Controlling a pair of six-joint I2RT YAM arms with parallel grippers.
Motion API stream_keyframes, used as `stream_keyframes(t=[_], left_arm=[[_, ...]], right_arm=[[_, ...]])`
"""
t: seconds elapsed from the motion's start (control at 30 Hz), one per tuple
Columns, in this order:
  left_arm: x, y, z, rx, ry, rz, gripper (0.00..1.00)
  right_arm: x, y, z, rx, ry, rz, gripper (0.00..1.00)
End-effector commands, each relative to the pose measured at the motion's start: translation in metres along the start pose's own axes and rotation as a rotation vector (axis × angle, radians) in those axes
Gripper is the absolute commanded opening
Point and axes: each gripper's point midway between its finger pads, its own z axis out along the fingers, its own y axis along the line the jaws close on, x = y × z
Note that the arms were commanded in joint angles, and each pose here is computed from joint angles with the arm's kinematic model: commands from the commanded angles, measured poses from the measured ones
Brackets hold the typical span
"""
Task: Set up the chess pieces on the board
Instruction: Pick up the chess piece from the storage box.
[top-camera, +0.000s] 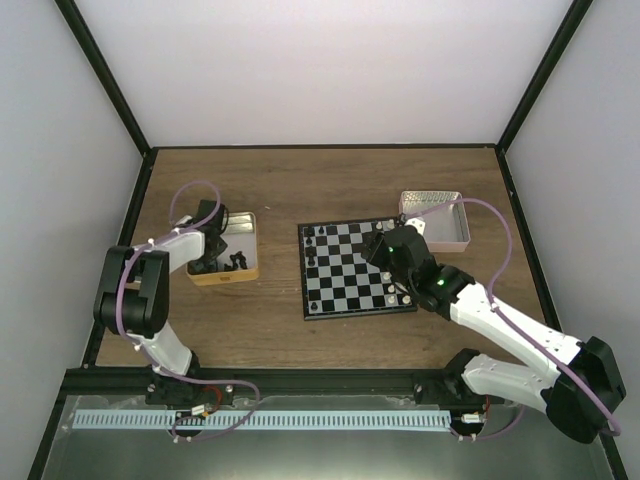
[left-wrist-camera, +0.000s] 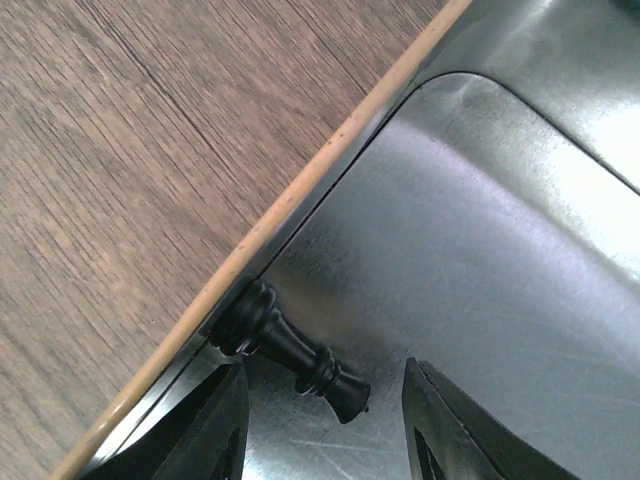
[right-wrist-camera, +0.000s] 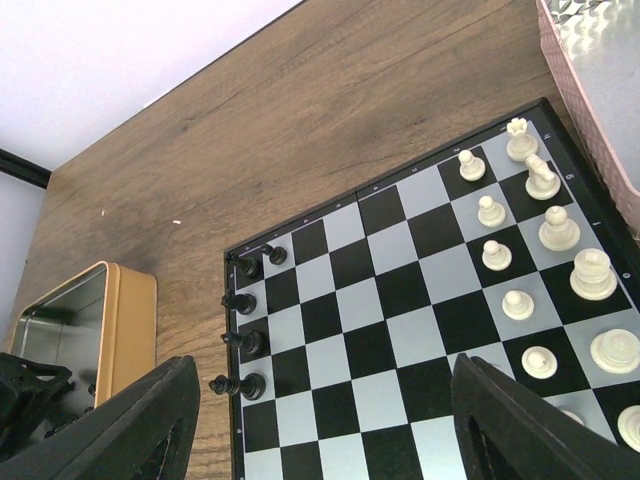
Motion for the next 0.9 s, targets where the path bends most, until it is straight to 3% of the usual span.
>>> stream_keyframes(t=[0.0, 0.17, 0.43, 0.87], left_arm=[[-0.016, -0.004, 0.007, -0.012, -0.062, -0.054, 0.45], [-0.019, -0.005, 0.013, -0.029, -0.079, -0.063, 0.44], [-0.02, -0.006, 0.017, -0.031, -0.089, -0.076, 0.18], [-0.01, -0.031, -0.022, 0.19, 0.017, -0.037, 0.12]], right_arm=[[-0.008, 0.003, -0.003, -0.012, -0.025, 0.006, 0.7], [-0.008, 0.004, -0.002, -0.013, -0.022, 0.002, 0.7], [-0.008, 0.003, -0.003, -0.011, -0.023, 0.004, 0.7], [-0.008, 0.005, -0.003, -0.02, -0.021, 0.013, 0.69]])
